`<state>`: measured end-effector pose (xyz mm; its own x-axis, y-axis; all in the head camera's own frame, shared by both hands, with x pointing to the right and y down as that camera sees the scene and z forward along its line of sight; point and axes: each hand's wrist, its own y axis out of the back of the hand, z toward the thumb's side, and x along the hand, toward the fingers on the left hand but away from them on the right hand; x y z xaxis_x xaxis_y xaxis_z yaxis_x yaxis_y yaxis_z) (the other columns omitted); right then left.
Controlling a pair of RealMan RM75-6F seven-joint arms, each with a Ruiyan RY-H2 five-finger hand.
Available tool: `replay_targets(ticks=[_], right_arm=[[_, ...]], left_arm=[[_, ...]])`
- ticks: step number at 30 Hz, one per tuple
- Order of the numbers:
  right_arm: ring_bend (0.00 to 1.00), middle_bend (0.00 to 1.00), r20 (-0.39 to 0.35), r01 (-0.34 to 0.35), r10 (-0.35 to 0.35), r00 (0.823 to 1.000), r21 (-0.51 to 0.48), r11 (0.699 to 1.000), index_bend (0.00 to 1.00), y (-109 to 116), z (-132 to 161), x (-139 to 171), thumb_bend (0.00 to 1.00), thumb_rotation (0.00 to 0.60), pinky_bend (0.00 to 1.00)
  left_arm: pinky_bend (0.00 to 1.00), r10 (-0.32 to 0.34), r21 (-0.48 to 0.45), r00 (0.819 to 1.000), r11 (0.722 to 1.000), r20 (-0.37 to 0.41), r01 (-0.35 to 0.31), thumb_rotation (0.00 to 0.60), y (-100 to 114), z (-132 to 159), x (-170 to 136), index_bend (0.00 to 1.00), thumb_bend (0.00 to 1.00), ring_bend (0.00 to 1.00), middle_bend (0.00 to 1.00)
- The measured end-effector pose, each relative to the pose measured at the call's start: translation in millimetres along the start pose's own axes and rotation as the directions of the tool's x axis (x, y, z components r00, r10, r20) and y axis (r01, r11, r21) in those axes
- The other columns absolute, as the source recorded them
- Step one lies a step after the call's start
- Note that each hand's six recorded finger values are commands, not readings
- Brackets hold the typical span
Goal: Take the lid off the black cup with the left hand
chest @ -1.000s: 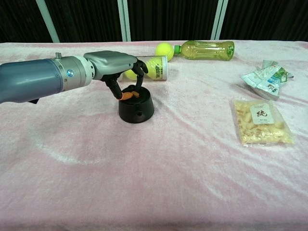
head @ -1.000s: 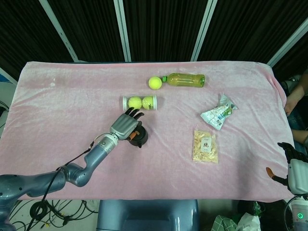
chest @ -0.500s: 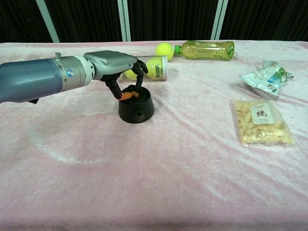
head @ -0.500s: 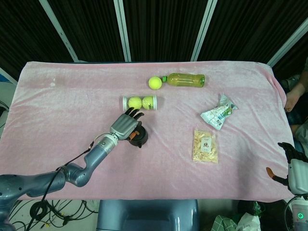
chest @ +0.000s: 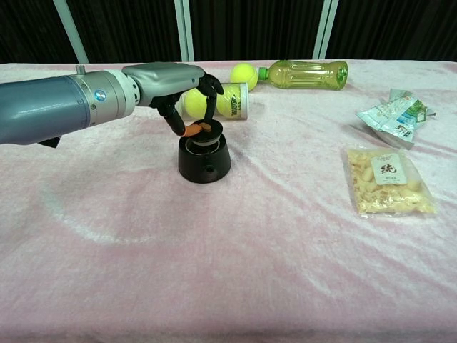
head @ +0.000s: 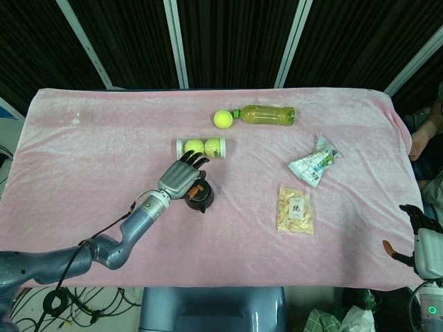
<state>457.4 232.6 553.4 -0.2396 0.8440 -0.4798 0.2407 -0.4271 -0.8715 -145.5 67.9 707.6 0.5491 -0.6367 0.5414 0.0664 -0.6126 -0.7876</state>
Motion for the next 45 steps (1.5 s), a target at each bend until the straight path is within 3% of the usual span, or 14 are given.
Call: replay_targets(ticks=[10, 16, 20, 26, 35, 41, 45], right_arm=[[0.22, 0.16, 0.006, 0.001, -0.001, 1.000, -0.003, 1.000, 0.21, 0.1, -1.4, -0.2, 0.15, 0.600, 0.18], [0.22, 0.16, 0.004, 0.001, -0.001, 1.000, 0.000, 1.000, 0.21, 0.1, -0.9, -0.6, 0.15, 0.600, 0.18], [0.22, 0.16, 0.003, 0.001, -0.001, 1.000, 0.002, 1.000, 0.21, -0.2, -0.1, 0.1, 0.15, 0.600, 0.18], [0.22, 0.16, 0.010, 0.004, -0.004, 1.000, 0.001, 1.000, 0.21, 0.5, -1.4, 0.7, 0.15, 0.600, 0.18], [0.22, 0.16, 0.009, 0.001, -0.001, 1.000, -0.001, 1.000, 0.21, 0.6, -1.8, -0.7, 0.15, 0.600, 0.18], [0.22, 0.16, 0.002, -0.003, 0.003, 1.000, 0.001, 1.000, 0.21, 0.2, -1.0, -0.9, 0.15, 0.600, 0.18], [0.22, 0.16, -0.004, 0.002, -0.002, 1.000, 0.008, 1.000, 0.21, 0.7, -0.3, -0.9, 0.15, 0.600, 0.18]], left_arm=[[0.00, 0.051, -0.028, 0.999, 0.998, 0.001, -0.051, 0.600, 22.0, -6.5, -10.2, 0.56, 0.42, 0.00, 0.13], [0.00, 0.047, 0.000, 0.998, 0.999, -0.044, -0.047, 0.600, 27.9, -36.3, -33.7, 0.56, 0.42, 0.00, 0.12], [0.00, -0.003, 0.004, 0.996, 1.000, -0.092, 0.003, 0.600, 11.4, -59.4, -50.4, 0.56, 0.42, 0.00, 0.12], [0.00, -0.060, 0.001, 0.987, 0.998, -0.148, 0.060, 0.600, -11.9, -83.8, -52.1, 0.56, 0.42, 0.00, 0.12], [0.00, -0.092, -0.004, 0.982, 0.996, -0.163, 0.093, 0.600, -44.8, -90.4, -42.5, 0.55, 0.42, 0.00, 0.12], [0.00, -0.120, 0.003, 0.981, 0.993, -0.155, 0.122, 0.600, -60.2, -90.5, -40.0, 0.38, 0.37, 0.00, 0.09], [0.00, -0.130, 0.007, 0.981, 0.991, -0.147, 0.132, 0.600, -61.2, -90.3, -40.2, 0.16, 0.20, 0.00, 0.06]])
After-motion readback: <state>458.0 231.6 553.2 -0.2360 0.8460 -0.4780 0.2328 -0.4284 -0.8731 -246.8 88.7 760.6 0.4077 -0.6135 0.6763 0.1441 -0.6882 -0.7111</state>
